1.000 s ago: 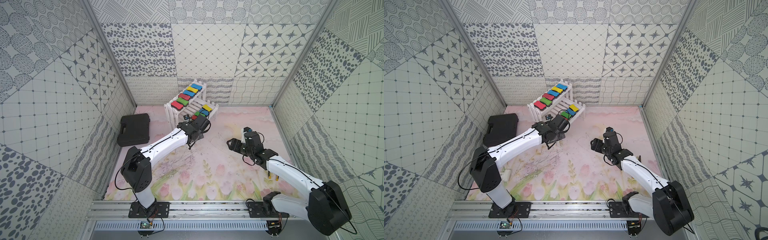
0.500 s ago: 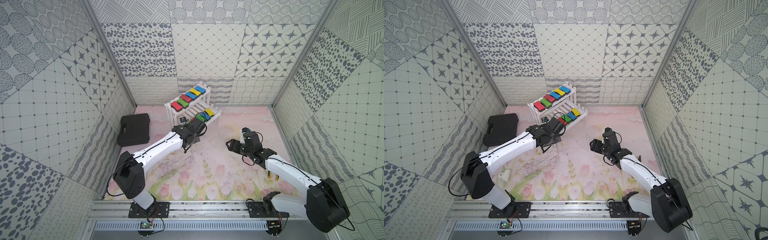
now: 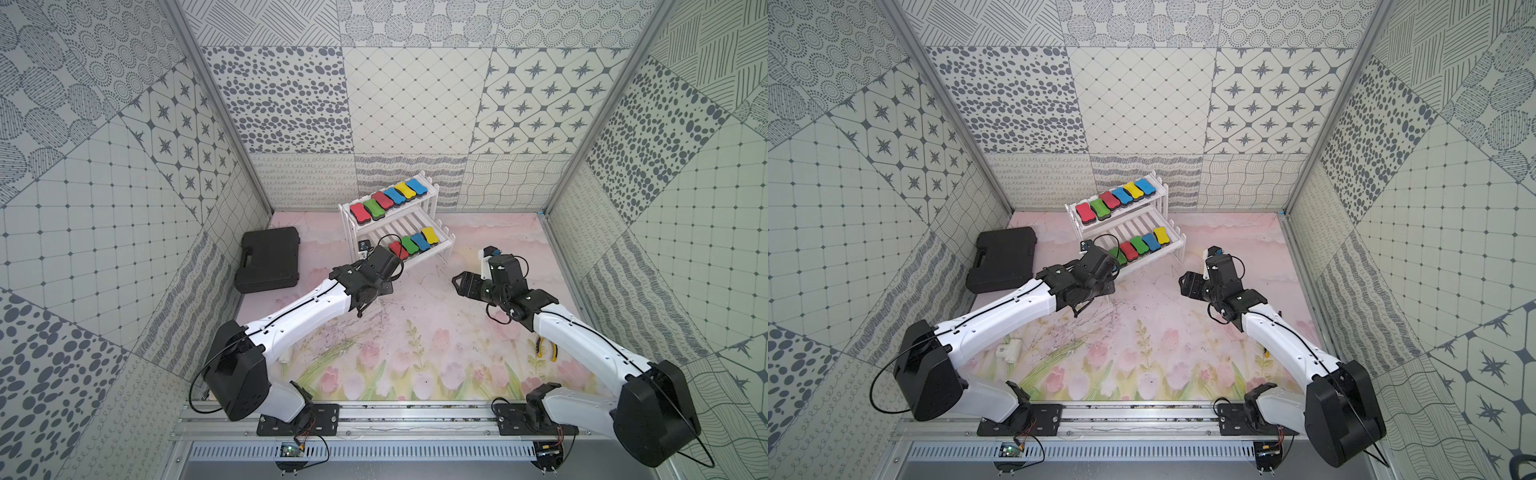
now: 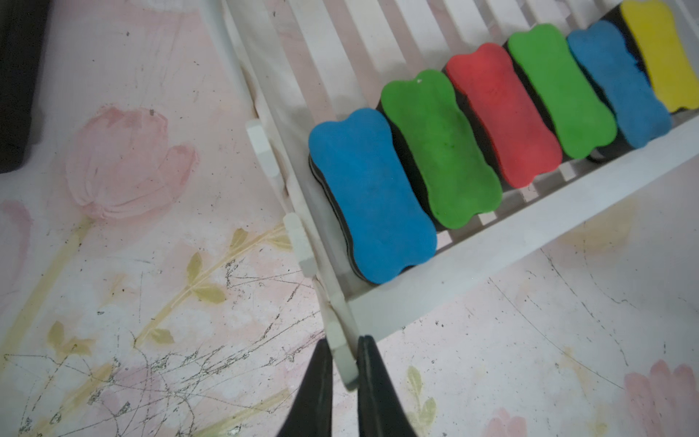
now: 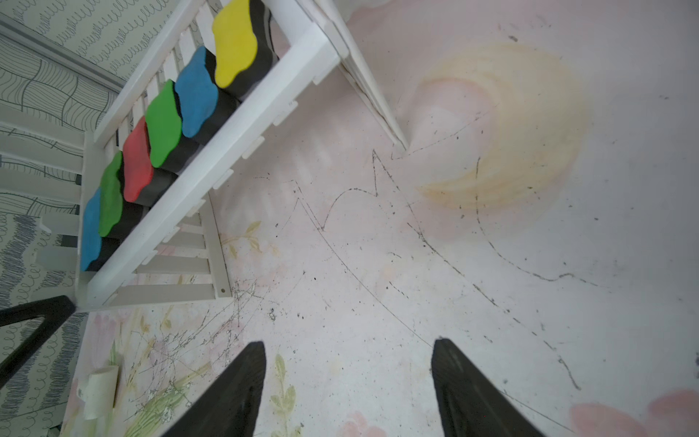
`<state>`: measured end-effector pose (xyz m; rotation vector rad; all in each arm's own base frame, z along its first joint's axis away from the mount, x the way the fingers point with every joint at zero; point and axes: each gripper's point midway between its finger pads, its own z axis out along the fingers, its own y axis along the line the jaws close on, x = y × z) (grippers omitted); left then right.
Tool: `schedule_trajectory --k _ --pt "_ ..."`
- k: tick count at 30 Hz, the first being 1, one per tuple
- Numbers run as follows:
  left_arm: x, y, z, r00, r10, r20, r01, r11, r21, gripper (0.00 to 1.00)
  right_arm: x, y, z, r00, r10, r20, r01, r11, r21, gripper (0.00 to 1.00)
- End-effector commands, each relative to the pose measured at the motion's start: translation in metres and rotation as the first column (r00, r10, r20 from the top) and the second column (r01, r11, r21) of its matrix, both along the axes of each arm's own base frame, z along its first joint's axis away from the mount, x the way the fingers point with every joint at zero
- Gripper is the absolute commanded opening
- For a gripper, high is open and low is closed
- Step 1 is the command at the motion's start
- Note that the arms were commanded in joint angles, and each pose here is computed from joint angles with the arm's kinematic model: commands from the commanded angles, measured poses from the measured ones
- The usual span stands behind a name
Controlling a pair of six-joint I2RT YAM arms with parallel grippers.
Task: Remove the whiteboard erasers from the shelf
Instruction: Adjust the shelf at the center of the board.
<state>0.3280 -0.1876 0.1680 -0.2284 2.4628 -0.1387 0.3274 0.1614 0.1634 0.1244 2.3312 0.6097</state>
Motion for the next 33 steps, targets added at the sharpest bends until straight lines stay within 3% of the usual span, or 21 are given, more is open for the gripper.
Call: schedule_trajectory --k 1,7,14,20,33 --pt "-0.048 -0.014 -0.029 0.957 -0.208 -0.201 0.208 0.978 -0.022 0.04 0.02 -0.004 0.038 0.994 -0.007 0.108 0.009 1.0 -0.018 0.72" --pt "-0.046 -0.017 -0.03 0.953 -0.219 -0.21 0.219 0.975 -0.023 0.04 0.07 -0.009 0.065 0.987 -0.02 0.161 0.03 0.998 -0.06 0.68" --pt "-0.041 -0.021 -0.028 0.951 -0.228 -0.211 0.229 0.973 -0.019 0.04 0.108 -0.024 0.058 0.988 -0.08 0.132 0.096 0.988 -0.121 0.62" --pt "-0.04 -0.023 -0.03 0.949 -0.233 -0.215 0.234 0.972 -0.019 0.04 0.115 -0.017 0.04 0.995 -0.054 0.084 0.064 0.99 -0.126 0.53" --pt "-0.036 -0.014 -0.027 0.951 -0.214 -0.223 0.218 0.976 -0.006 0.05 0.105 -0.016 0.024 0.992 -0.114 0.056 0.119 0.988 -0.102 0.18"
